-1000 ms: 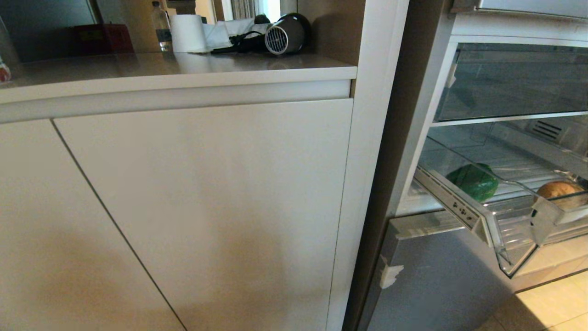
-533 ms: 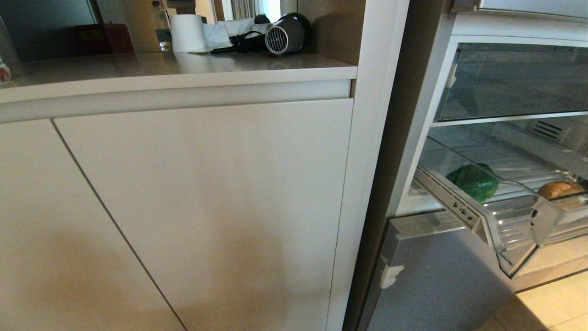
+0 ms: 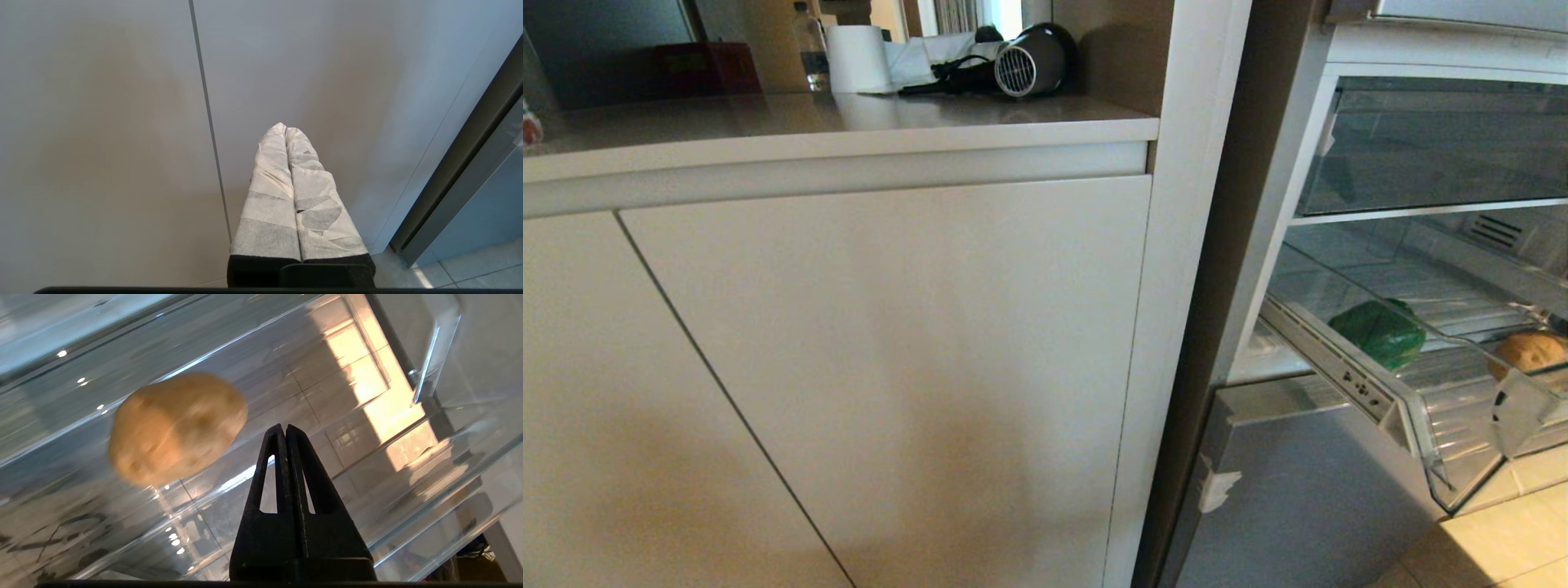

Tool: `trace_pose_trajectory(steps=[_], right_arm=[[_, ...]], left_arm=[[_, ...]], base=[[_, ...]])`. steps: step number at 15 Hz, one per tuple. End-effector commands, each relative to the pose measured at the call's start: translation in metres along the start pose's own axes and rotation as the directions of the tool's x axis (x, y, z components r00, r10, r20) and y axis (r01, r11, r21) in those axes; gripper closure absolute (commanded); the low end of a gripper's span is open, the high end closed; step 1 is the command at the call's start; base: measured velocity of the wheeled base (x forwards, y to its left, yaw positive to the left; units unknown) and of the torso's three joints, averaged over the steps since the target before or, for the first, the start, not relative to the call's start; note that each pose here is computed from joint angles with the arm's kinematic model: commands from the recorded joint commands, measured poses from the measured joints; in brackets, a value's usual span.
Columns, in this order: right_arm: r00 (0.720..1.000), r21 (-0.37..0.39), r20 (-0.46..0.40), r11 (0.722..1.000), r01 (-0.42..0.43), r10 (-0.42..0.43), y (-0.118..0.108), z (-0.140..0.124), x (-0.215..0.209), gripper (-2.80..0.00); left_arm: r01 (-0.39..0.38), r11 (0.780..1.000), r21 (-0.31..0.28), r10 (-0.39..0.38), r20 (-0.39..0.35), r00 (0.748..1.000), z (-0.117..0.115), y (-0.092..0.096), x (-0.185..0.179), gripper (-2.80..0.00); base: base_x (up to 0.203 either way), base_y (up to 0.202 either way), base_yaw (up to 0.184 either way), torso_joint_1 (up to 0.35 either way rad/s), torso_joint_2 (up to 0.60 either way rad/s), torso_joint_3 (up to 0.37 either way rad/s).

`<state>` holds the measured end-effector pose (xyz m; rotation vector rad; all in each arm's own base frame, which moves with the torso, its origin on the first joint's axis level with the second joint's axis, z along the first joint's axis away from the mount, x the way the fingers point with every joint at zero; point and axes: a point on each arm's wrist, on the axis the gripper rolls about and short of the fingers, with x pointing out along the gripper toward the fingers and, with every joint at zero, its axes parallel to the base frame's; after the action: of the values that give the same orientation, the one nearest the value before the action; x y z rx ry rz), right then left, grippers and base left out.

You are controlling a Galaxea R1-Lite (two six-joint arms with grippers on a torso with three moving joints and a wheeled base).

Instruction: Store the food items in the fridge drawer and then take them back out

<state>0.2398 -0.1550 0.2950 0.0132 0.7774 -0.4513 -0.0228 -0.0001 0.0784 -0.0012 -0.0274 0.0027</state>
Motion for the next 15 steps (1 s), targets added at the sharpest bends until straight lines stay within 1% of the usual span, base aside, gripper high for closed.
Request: trace_pose_trajectory(steps=[1,3,4,6,9,10,11,12,15], right_arm=[[1.000,0.000,0.013,1.000,0.005,-0.005,0.001,-0.007,-0.016,0.00],[0.999,0.000,0.032,1.000,0.004,-0.004,0.002,-0.008,-0.024,0.00],[0.999,-0.001,0.043,1.000,-0.012,0.012,0.002,-0.006,-0.025,0.00],[0.993,-0.004,0.088,0.997,-0.078,0.078,0.004,-0.002,-0.025,0.00],[0.983,-0.018,0.145,0.994,-0.108,0.109,0.008,0.005,-0.024,0.00],[0.975,-0.024,0.173,0.990,-0.137,0.139,0.009,0.007,-0.024,0.00],[0.968,-0.010,0.187,0.986,-0.165,0.164,0.011,0.008,-0.024,0.00],[0.966,-0.008,0.185,0.983,-0.183,0.182,0.011,0.008,-0.021,0.00],[0.966,-0.006,0.144,0.976,-0.216,0.215,0.018,0.011,-0.001,0.00]], left_arm=[[0.000,1.000,0.000,0.000,-0.011,1.000,-0.003,0.000,0.001,0.00],[0.000,1.000,0.000,0.000,-0.011,1.000,-0.003,0.000,0.001,0.00],[0.000,1.000,0.000,0.000,-0.011,1.000,-0.003,0.000,0.001,0.00],[0.000,1.000,0.000,0.000,-0.011,1.000,-0.003,0.000,0.001,0.00],[0.000,1.000,0.000,0.000,-0.011,1.000,-0.003,0.000,0.001,0.00],[0.000,1.000,0.000,0.000,-0.011,1.000,-0.003,0.000,0.001,0.00],[0.000,1.000,0.000,0.000,-0.011,1.000,-0.003,0.000,0.001,0.00],[0.000,1.000,0.000,0.000,-0.011,1.000,-0.003,0.000,0.001,0.00],[0.000,1.000,0.000,0.000,-0.011,1.000,-0.003,0.000,0.001,0.00]], base=[[0.000,0.000,0.000,0.000,0.00,0.000],[0.000,0.000,0.000,0.000,0.00,0.000],[0.000,0.000,0.000,0.000,0.00,0.000],[0.000,0.000,0.000,0.000,0.00,0.000],[0.000,0.000,0.000,0.000,0.00,0.000],[0.000,0.000,0.000,0.000,0.00,0.000],[0.000,0.000,0.000,0.000,0.00,0.000],[0.000,0.000,0.000,0.000,0.00,0.000],[0.000,0.000,0.000,0.000,0.00,0.000]])
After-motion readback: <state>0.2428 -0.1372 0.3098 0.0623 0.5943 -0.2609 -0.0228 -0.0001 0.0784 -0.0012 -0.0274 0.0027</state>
